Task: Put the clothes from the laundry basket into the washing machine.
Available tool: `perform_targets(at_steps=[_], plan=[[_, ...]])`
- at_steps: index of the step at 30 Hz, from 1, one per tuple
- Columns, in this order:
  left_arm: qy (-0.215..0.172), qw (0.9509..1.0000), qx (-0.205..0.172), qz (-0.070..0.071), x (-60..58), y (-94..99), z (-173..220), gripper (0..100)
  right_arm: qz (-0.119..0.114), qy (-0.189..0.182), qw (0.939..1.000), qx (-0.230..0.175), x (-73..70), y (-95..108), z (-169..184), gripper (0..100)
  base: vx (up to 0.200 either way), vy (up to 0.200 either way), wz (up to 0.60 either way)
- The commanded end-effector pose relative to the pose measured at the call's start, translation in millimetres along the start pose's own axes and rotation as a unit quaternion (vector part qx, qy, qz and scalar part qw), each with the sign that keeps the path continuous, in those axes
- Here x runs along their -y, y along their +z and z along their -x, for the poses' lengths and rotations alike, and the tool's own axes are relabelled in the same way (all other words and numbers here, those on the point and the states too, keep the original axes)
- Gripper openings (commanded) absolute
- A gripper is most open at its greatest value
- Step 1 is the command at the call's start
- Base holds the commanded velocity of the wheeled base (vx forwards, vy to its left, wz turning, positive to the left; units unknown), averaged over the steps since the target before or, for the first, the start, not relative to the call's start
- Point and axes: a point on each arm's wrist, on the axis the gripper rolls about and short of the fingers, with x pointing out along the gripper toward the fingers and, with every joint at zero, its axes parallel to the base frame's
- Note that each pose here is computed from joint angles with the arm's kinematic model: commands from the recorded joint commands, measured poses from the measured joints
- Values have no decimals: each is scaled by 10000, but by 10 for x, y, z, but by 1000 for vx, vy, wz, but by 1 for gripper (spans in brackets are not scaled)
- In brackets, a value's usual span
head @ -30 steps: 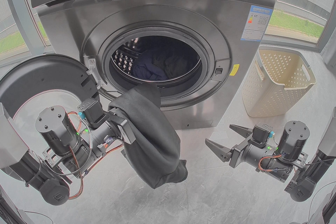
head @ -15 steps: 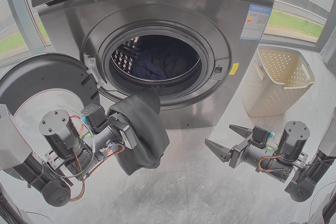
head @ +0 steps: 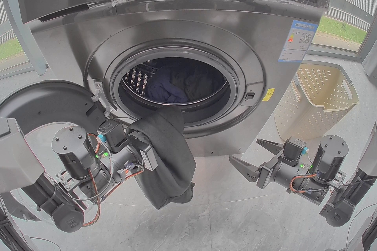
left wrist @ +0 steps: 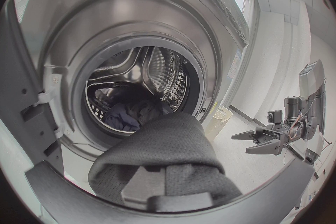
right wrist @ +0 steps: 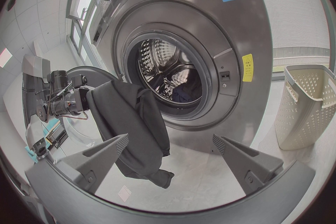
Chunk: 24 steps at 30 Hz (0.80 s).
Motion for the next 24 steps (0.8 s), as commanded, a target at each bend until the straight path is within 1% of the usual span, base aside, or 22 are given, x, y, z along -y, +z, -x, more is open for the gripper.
perform_targets(at_steps=[1, 15, 18, 24], plan=[[9, 10000, -38, 9, -2, -21, -3, 0, 0, 11, 10000, 0, -4, 0, 0, 100, 0, 0, 0], [0, 9999, -100, 9, 3, -56, -11, 0, 1, 33, 10000, -11, -19, -6, -2, 100, 0, 0, 0], [-1, 10000, -93, 9, 3, -56, -16, 0, -6, 33, 10000, -11, -19, -6, -2, 100, 0, 200, 0], [0, 9999, -108, 1, 2, -63, -15, 0, -7, 32, 10000, -18, -19, -9, 0, 100, 0, 0, 0]])
